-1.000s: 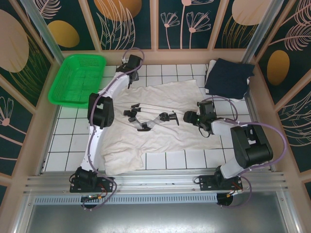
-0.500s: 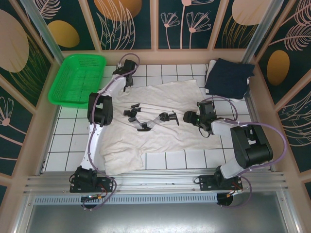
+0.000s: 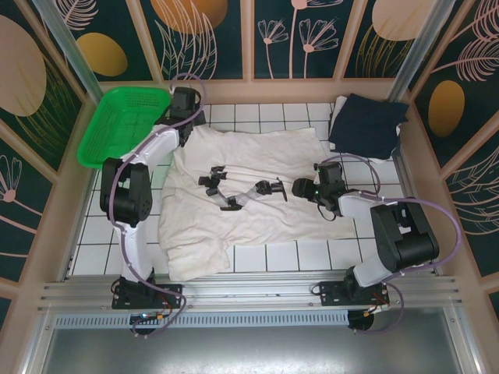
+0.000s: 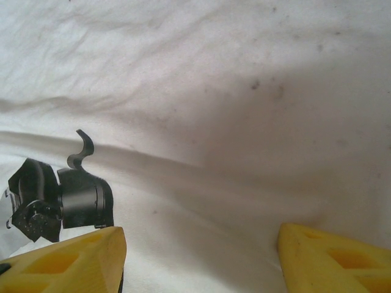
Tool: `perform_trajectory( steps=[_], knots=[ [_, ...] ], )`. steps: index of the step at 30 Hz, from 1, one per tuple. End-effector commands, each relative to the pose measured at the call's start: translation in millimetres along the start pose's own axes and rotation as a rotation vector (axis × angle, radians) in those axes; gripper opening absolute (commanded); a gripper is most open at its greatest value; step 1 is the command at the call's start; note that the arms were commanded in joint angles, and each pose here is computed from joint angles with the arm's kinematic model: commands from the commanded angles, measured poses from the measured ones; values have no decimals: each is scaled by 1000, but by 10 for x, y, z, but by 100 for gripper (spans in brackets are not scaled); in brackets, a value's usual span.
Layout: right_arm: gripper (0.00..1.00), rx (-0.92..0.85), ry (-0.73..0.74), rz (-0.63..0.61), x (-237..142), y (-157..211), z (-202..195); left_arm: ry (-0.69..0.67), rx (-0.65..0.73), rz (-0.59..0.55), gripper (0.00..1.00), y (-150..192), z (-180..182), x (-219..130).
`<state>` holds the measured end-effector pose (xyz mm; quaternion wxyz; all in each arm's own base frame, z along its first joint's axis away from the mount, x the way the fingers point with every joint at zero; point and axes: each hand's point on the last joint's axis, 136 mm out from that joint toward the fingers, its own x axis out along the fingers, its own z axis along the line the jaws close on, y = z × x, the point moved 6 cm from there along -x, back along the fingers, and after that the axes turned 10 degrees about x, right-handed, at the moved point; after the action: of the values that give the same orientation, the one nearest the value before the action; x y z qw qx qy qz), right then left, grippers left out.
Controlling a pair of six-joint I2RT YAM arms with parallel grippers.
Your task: Fold and stack the t-shirts
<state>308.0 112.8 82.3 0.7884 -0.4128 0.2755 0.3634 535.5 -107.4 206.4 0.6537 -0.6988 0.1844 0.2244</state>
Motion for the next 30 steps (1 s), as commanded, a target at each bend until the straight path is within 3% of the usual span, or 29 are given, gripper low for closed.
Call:
perform_trajectory(
  steps=[1,3,4,13,21,30],
  knots=[
    [67,-11,-24,3,4,15,46,-181,-33,146,60,463,296,522],
    [67,-14,-27,1,-10,10,54,-228,-20,211,79,548,322,655],
    [67,-16,-30,-3,-23,0,66,-226,-17,224,81,555,311,684],
    [67,-38,-25,-23,-26,-88,117,-195,-10,194,77,475,311,457],
    [67,-20,84,-32,116,-175,-2,-285,70,391,68,1070,428,712],
    [67,59,182,-4,-37,131,-301,-399,142,532,64,1552,667,590]
  ],
)
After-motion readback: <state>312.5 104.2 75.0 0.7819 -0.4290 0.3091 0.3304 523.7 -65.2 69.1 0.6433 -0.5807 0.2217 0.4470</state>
